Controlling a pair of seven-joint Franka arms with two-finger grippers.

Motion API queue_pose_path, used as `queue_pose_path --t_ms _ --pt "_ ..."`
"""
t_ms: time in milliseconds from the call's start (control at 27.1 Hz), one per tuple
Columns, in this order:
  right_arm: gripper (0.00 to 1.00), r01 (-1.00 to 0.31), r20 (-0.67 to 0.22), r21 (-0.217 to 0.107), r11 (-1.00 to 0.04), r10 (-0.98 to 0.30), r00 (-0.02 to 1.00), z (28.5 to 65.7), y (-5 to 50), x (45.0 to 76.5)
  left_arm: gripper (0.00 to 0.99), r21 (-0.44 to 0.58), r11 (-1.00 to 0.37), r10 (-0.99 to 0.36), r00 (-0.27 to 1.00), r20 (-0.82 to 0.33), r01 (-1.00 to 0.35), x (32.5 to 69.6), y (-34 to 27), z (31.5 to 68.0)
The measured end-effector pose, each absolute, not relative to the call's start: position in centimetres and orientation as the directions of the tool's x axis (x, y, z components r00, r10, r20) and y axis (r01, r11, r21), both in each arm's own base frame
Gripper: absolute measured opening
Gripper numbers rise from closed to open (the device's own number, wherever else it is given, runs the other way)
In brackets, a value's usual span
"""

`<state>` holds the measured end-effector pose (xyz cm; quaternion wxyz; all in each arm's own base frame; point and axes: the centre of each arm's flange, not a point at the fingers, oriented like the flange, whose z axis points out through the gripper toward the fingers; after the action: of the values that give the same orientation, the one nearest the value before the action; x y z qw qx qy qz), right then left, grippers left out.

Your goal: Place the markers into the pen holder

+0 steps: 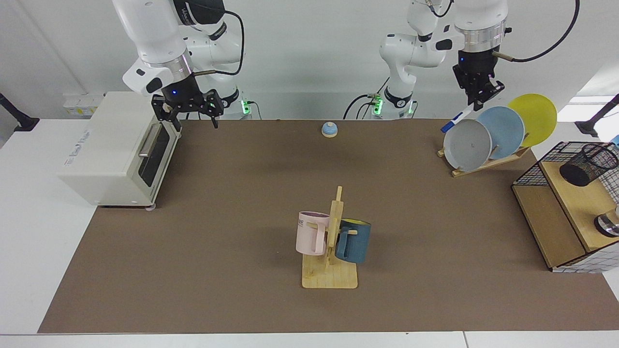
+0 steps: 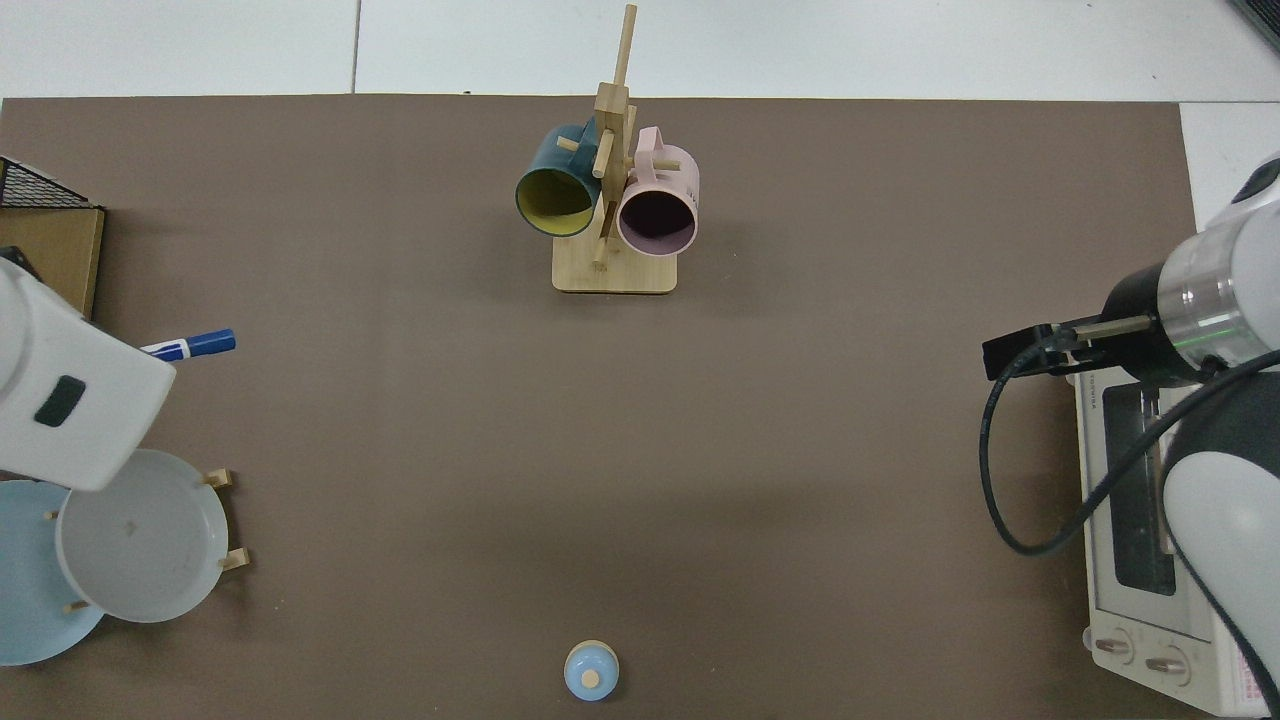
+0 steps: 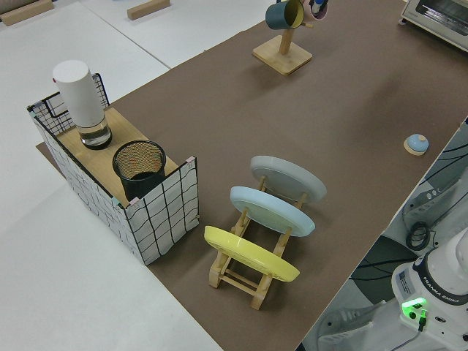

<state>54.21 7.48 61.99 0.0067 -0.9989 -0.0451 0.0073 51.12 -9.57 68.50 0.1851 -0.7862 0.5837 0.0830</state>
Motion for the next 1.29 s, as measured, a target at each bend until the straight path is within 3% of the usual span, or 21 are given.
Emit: queue_pose_path --t_ms 848,1291 --pt "1.0 0.06 -0.018 -0.013 -0.998 0.061 0.998 61.9 5.8 54.7 0.176 -0.178 0.022 -0.771 0.096 -0.63 -0.984 53.5 1.0 71.4" --pt "1.0 0.056 -0.018 -0.014 -0.998 0.057 0.998 61.9 6.0 54.7 0.176 -0.127 0.116 -0.732 0.001 -0.681 -0.985 54.1 8.7 72.3"
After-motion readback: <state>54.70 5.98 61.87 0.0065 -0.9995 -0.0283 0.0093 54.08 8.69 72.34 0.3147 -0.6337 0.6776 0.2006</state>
